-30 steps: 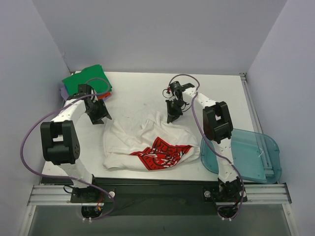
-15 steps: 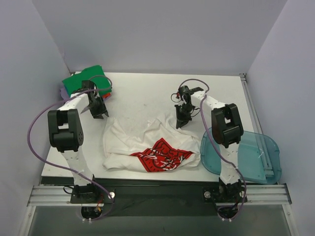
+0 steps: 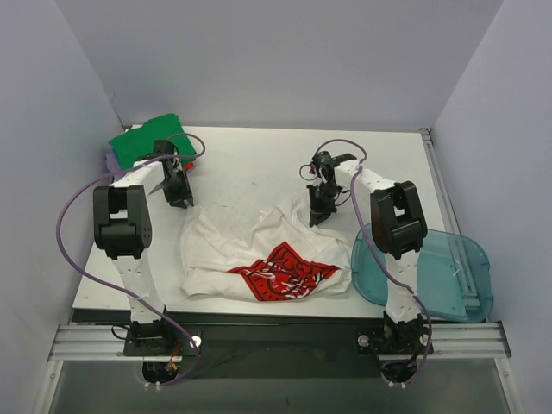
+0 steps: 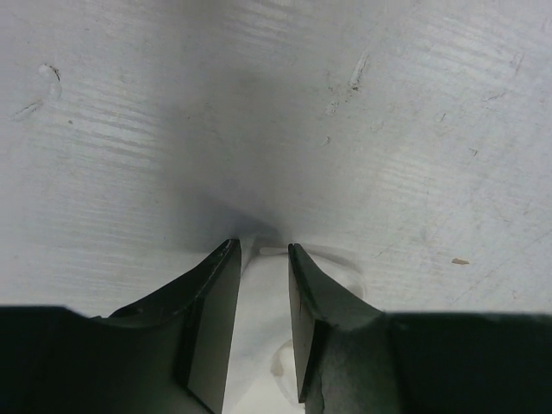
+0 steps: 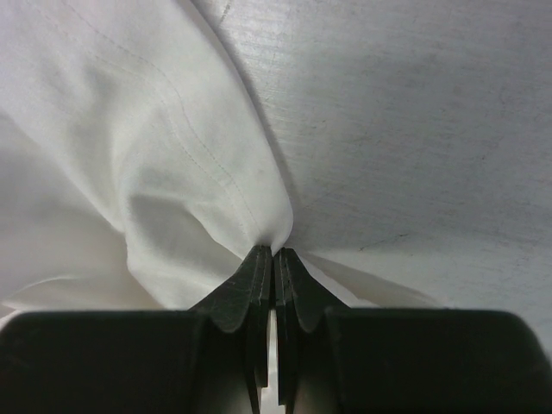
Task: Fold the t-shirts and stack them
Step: Flatten out the tshirt
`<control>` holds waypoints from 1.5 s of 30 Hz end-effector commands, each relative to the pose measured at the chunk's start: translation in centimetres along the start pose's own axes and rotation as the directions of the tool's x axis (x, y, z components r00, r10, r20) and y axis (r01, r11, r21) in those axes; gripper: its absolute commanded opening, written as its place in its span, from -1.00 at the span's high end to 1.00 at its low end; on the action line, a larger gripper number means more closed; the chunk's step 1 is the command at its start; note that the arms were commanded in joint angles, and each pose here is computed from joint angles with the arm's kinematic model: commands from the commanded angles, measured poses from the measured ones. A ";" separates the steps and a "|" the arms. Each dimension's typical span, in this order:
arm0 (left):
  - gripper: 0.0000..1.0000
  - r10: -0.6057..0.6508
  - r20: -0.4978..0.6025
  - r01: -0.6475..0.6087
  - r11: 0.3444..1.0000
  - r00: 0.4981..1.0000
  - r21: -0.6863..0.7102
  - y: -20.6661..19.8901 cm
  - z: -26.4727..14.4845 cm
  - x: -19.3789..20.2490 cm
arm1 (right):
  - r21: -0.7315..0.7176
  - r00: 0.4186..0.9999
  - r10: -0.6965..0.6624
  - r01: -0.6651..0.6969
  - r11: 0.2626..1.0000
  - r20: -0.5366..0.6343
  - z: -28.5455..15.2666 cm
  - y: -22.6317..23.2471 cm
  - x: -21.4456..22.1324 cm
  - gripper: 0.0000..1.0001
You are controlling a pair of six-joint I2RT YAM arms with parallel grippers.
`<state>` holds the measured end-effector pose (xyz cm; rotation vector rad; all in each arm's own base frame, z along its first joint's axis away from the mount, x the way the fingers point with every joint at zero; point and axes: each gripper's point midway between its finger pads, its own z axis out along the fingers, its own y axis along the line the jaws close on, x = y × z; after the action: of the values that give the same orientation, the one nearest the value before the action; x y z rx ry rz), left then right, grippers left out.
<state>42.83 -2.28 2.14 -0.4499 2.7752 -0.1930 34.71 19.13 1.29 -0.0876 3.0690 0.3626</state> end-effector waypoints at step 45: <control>1.00 -0.364 0.158 0.353 0.931 0.918 0.093 9.1 -10.7 4.2 | 0.087 0.990 0.089 -0.098 0.991 0.110 -10.2 -2.6 4.7 -0.11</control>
<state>33.46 5.95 8.44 -0.9063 2.5168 -0.2874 27.03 14.76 7.86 0.0881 3.0526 0.2731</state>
